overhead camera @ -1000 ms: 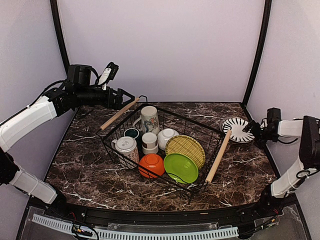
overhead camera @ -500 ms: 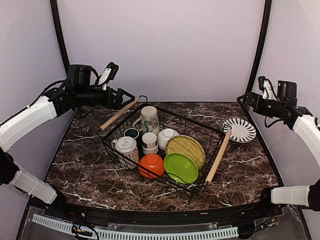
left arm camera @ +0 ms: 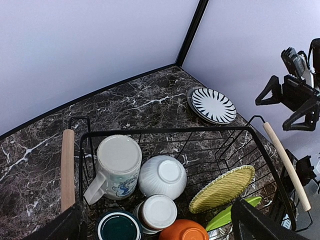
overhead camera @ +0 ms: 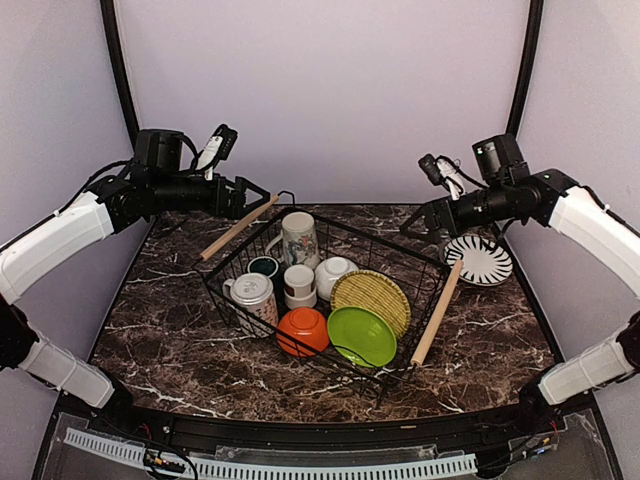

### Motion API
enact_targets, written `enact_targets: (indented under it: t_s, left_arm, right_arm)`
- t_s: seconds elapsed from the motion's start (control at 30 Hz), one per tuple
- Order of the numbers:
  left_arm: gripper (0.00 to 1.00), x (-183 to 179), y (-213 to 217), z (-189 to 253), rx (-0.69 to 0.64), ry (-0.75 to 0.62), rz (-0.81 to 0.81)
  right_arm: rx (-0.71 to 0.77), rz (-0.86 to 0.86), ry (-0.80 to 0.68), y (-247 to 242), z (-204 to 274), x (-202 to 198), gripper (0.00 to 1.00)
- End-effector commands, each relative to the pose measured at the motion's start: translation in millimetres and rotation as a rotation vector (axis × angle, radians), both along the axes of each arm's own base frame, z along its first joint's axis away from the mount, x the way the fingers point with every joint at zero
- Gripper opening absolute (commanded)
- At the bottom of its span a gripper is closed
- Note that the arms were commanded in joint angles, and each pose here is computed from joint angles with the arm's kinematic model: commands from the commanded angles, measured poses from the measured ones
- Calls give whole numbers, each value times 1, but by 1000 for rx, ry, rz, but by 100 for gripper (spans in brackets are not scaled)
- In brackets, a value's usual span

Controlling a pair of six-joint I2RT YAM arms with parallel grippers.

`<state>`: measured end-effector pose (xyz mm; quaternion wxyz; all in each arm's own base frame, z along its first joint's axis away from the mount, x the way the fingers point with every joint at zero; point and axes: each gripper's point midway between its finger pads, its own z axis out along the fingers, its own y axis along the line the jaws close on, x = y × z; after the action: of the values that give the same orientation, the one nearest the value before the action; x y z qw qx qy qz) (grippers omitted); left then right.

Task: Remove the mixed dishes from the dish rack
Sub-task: Grab the plate from the dish rack.

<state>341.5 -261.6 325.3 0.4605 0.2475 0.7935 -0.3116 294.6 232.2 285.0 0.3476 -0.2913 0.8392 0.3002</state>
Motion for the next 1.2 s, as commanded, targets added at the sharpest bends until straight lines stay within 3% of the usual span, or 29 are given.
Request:
enact_targets:
  t_s: [0.0,0.3,0.67,1.17]
  left_arm:
    - [99,-1,-5,1,-14,-3,-15]
    - [99,0,-5,0,-14,0,-15]
    - [99,0,-6,-2,-11,6,-16]
    - [99,2,-7,-7,-9,24,-15]
  right_arm:
    - [-183,88,70,17,-36,-23,99]
    - [-416,178,176,40,-105,-39,96]
    - [-565,194,230,49,-149,-36,53]
    - [-610,191,202,52,-136,-35,11]
